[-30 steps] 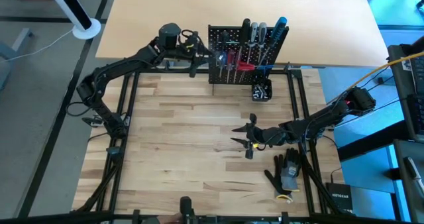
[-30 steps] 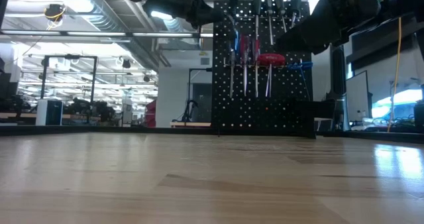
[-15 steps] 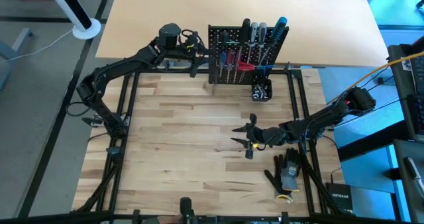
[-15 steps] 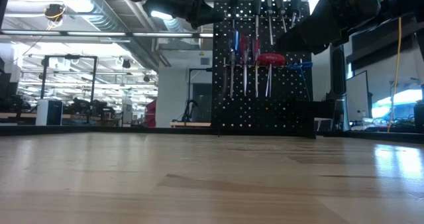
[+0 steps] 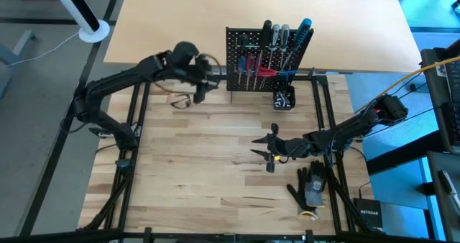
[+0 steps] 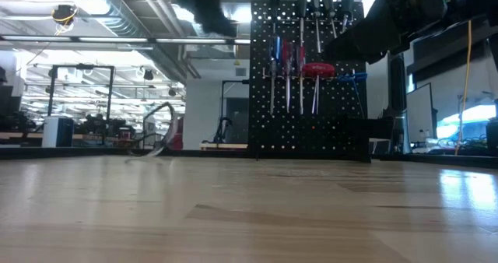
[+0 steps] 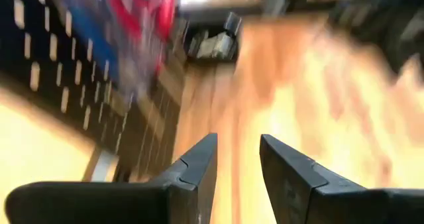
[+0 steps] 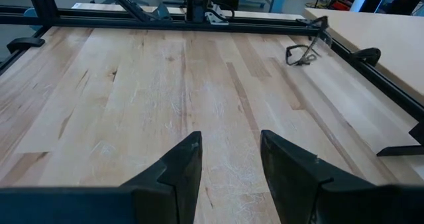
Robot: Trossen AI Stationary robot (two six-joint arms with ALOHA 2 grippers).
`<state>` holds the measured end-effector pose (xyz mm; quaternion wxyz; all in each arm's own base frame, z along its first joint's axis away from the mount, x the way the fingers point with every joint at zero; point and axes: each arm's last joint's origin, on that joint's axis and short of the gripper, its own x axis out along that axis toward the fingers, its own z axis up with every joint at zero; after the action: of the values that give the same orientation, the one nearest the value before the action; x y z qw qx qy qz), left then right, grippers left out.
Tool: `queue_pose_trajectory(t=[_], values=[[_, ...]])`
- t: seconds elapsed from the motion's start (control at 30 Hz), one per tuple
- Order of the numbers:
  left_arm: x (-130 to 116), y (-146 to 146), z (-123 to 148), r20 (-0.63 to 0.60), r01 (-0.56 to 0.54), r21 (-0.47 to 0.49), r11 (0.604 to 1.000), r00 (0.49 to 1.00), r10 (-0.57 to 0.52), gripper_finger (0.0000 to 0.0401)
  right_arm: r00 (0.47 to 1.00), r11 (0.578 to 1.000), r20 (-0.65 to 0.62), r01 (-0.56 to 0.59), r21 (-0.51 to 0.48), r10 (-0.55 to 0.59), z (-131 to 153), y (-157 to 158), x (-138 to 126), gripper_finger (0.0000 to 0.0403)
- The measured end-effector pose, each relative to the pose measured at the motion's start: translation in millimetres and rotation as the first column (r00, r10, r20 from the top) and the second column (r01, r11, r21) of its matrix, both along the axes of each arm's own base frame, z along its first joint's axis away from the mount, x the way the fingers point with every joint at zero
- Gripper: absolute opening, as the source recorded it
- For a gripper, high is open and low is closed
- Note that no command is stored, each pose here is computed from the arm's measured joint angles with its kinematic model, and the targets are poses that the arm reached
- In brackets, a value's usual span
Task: Hang tools onto peg board
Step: Hang the black safety glasses on the peg board
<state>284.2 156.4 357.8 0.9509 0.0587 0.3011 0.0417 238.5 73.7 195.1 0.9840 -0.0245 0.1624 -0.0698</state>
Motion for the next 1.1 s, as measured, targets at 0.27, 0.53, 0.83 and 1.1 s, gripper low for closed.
queue_pose_trajectory(t=[0.27, 0.53, 0.83, 1.1], values=[[-35, -43, -18, -0.326, -0.257, 0.022, 0.966, 0.912, 0.250, 0.0104, 1.000, 1.000, 0.000, 0.000, 0.000, 0.000, 0, 0, 0, 0.0156], [-50, -52, -87, -0.398, -0.316, 0.069, 0.946, 0.861, 0.316, 0.0104, 1.000, 1.000, 0.001, 0.008, -0.009, -0.008, 0, 0, 0, 0.0156], [-57, -30, -145, -0.473, -0.366, 0.127, 0.922, 0.794, 0.381, 0.0104, 1.000, 0.999, 0.000, 0.017, -0.028, -0.017, 0, -1, 0, 0.0156], [-60, -22, -165, -0.537, -0.368, 0.130, 0.921, 0.754, 0.378, 0.0104, 0.999, 0.999, -0.028, 0.028, -0.042, -0.029, -7, -2, 3, 0.0156]])
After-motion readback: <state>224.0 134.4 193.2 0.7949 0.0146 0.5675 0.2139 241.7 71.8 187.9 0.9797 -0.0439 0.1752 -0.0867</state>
